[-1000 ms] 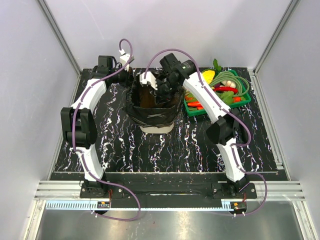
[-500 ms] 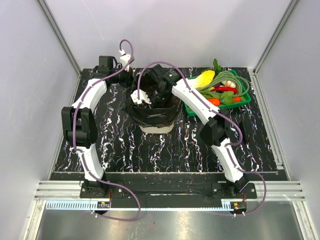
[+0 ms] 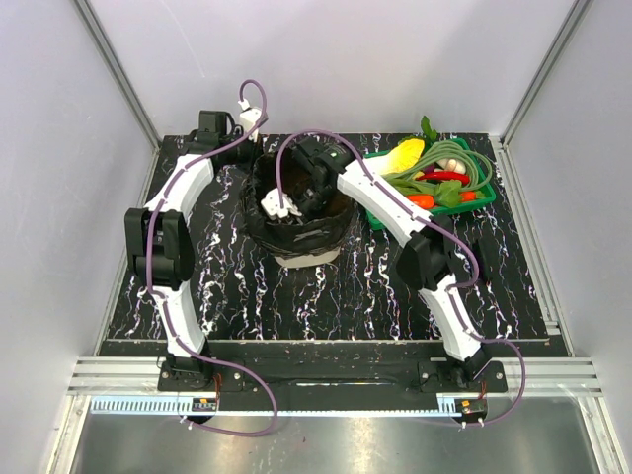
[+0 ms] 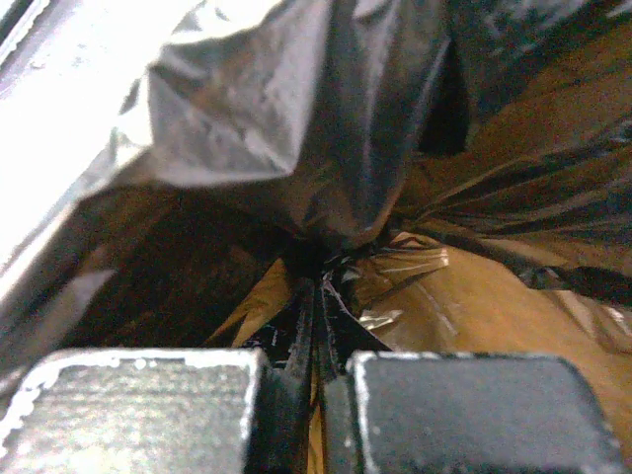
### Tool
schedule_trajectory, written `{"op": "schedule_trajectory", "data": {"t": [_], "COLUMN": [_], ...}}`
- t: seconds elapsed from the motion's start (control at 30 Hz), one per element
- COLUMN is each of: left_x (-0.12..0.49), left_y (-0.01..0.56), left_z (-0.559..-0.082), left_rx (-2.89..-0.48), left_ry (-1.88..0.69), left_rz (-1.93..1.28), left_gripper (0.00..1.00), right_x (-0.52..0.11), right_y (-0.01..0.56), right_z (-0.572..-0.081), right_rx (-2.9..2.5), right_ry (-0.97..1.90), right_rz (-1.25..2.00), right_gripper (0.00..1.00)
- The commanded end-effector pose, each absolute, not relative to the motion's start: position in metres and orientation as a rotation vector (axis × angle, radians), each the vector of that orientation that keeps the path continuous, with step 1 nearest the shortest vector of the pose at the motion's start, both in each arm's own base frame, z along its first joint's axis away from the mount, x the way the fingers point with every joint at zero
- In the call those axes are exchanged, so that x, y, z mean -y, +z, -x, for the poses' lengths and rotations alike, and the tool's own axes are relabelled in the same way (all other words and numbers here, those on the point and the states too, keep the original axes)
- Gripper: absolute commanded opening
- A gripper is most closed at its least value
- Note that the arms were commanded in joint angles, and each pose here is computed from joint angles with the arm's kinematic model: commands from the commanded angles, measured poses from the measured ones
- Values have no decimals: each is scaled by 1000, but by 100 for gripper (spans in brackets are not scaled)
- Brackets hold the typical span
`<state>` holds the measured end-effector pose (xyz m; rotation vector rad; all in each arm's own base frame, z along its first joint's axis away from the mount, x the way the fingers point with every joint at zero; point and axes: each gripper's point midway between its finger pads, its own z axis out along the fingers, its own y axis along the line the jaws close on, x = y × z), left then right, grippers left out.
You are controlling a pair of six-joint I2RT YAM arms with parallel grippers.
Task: Put the trash bags into the trash bin
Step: Place the trash bag in the trash bin.
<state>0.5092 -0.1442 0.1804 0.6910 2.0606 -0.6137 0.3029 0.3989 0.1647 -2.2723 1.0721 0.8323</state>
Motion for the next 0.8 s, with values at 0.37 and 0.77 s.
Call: {"op": "schedule_trajectory", "data": {"t": [0.37, 0.77], "left_x": [151, 151], "left_y": [185, 177], "left_z": [-522, -521], "left_rx": [-2032, -2040], "left_ry": [-575, -570], "left_rz": [-733, -749], "left_gripper": [10, 10], "right_x": [-360, -360], "right_y": [155, 137], "right_z": [-324, -322], "right_rx": [-1351, -1338], "right_ry": [1070, 928], "right_rz": [2136, 2264], "right_gripper": [6, 3]}}
